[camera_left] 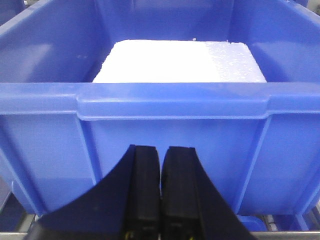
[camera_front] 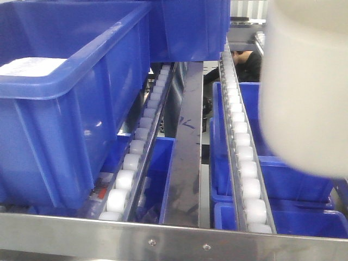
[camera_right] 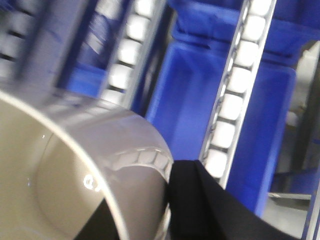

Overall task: Move white bin to right shelf second layer
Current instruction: 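Lower the held white bin onto the roller track with the right gripper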

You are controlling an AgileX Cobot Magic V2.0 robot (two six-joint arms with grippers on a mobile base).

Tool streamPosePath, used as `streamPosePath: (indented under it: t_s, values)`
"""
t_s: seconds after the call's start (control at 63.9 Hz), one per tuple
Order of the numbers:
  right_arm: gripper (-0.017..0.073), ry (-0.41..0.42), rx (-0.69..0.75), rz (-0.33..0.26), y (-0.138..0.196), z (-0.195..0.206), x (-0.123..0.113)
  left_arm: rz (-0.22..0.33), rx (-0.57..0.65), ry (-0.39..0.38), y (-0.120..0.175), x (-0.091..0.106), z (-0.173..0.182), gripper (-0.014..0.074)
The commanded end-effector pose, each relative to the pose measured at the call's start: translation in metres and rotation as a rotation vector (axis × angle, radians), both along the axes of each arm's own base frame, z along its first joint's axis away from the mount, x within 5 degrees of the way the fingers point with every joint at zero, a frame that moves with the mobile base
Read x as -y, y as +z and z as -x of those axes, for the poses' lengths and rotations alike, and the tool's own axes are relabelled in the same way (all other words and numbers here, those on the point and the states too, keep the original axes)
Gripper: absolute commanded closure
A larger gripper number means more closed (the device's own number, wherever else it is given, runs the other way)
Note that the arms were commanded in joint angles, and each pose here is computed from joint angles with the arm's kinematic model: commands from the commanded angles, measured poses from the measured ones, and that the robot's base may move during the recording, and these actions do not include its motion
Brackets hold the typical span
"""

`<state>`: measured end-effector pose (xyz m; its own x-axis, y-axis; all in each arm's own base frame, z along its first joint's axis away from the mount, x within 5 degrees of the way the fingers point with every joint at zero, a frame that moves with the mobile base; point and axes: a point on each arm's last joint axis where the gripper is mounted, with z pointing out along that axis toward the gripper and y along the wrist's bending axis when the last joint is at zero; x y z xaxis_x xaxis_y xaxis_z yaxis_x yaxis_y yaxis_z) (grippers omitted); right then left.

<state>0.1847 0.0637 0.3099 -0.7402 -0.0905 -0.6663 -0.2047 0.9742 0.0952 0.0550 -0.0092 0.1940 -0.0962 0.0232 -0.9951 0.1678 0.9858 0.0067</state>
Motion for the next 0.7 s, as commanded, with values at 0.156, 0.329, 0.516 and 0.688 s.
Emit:
streamPosePath:
  t_s: [0.156, 0.329, 0.516, 0.688]
  values:
    - [0.0507, -0.058, 0.056, -0.002, -0.006, -0.034, 0.004, 0.017, 0.072, -0.006, -0.001, 0.000, 0.000, 0.0509]
    - [0.0507, -0.087, 0.044, 0.002, -0.013, -0.042, 0.009, 0.017, 0.072, -0.006, -0.001, 0.000, 0.000, 0.0509]
    - [0.0507, -0.086, 0.009, 0.011, -0.023, -0.049, 0.007, 0.017, 0.072, -0.006, -0.001, 0.000, 0.000, 0.0509]
    - [0.0507, -0.086, -0.024, 0.021, -0.031, -0.054, 0.006, 0.017, 0.072, -0.006, -0.001, 0.000, 0.000, 0.0509]
